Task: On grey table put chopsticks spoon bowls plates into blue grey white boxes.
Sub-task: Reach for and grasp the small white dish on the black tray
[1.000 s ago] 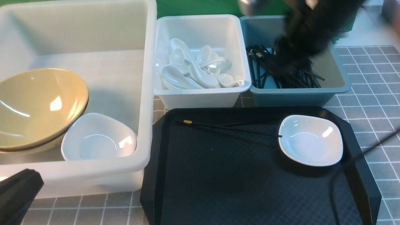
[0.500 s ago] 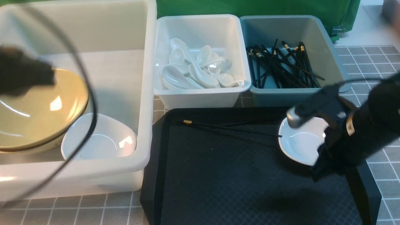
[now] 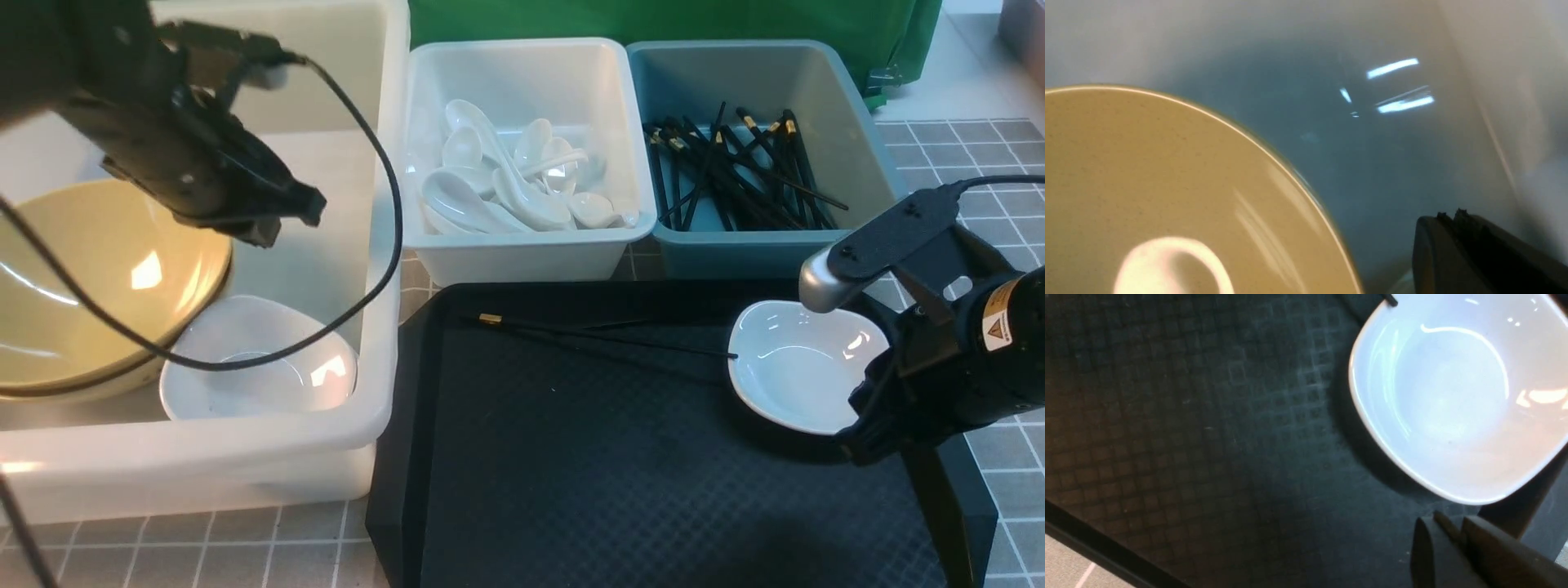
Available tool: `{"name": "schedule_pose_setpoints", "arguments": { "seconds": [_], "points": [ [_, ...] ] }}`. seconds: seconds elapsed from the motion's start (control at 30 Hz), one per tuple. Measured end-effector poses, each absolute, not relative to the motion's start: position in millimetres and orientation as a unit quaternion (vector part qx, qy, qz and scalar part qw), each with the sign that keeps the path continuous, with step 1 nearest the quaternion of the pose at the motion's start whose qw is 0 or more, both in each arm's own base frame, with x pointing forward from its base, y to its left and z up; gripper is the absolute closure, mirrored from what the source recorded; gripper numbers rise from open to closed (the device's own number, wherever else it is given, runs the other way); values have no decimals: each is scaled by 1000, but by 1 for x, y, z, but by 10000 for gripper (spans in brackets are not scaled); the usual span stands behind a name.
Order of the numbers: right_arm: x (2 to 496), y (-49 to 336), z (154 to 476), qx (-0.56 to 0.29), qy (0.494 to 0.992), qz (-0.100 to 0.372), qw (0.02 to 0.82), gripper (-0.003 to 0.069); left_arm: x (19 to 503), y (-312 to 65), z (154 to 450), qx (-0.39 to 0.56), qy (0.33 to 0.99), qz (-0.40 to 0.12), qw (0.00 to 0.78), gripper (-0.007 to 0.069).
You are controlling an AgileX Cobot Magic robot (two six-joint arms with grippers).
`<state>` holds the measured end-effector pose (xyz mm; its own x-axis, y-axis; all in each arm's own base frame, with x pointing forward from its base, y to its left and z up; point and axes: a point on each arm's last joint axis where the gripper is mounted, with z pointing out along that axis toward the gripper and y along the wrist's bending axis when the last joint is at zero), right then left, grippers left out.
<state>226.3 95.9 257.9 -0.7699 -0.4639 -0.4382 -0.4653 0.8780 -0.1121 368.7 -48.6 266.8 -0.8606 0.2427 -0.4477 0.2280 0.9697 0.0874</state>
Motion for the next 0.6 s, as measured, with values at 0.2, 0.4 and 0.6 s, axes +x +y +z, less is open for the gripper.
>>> {"name": "schedule_pose_setpoints", "arguments": {
  "seconds": [0.2, 0.4, 0.6],
  "points": [
    [226, 96, 258, -247, 940, 2, 233, 552, 379, -45, 247, 121, 968, 45, 216, 634],
    [227, 96, 258, -246, 940, 3, 235, 550, 382, -22, 245, 89, 971, 80, 207, 634],
    [227, 97, 258, -245, 940, 6, 238, 546, 375, -3, 257, 49, 974, 90, 204, 634]
  ]
}}
